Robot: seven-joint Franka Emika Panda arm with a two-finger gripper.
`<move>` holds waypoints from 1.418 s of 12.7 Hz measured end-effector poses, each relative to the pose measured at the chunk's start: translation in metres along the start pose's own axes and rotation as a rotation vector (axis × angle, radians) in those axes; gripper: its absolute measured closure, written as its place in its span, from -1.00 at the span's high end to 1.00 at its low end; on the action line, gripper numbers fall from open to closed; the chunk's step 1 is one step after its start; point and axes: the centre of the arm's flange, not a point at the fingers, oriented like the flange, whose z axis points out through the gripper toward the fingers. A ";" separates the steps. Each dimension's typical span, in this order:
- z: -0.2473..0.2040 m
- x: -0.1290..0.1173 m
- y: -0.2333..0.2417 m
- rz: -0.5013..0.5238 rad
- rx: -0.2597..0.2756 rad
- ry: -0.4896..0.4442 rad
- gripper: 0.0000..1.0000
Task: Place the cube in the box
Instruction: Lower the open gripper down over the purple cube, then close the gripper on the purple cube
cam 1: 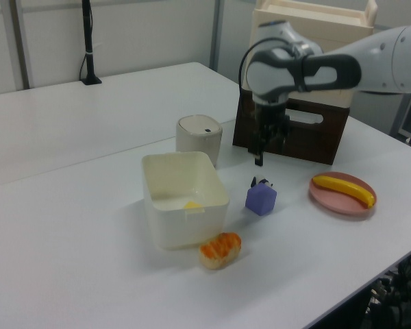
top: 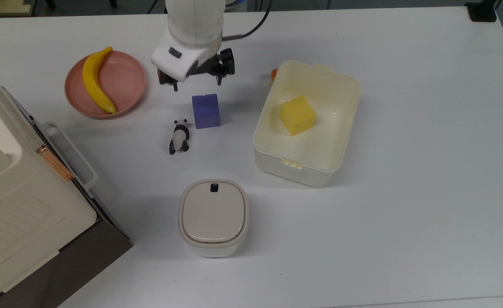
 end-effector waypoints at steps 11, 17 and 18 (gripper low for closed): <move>0.100 0.005 -0.017 -0.071 -0.037 -0.012 1.00; 0.108 0.010 -0.020 -0.069 -0.040 -0.004 0.49; 0.106 0.010 -0.020 -0.069 -0.040 -0.001 0.22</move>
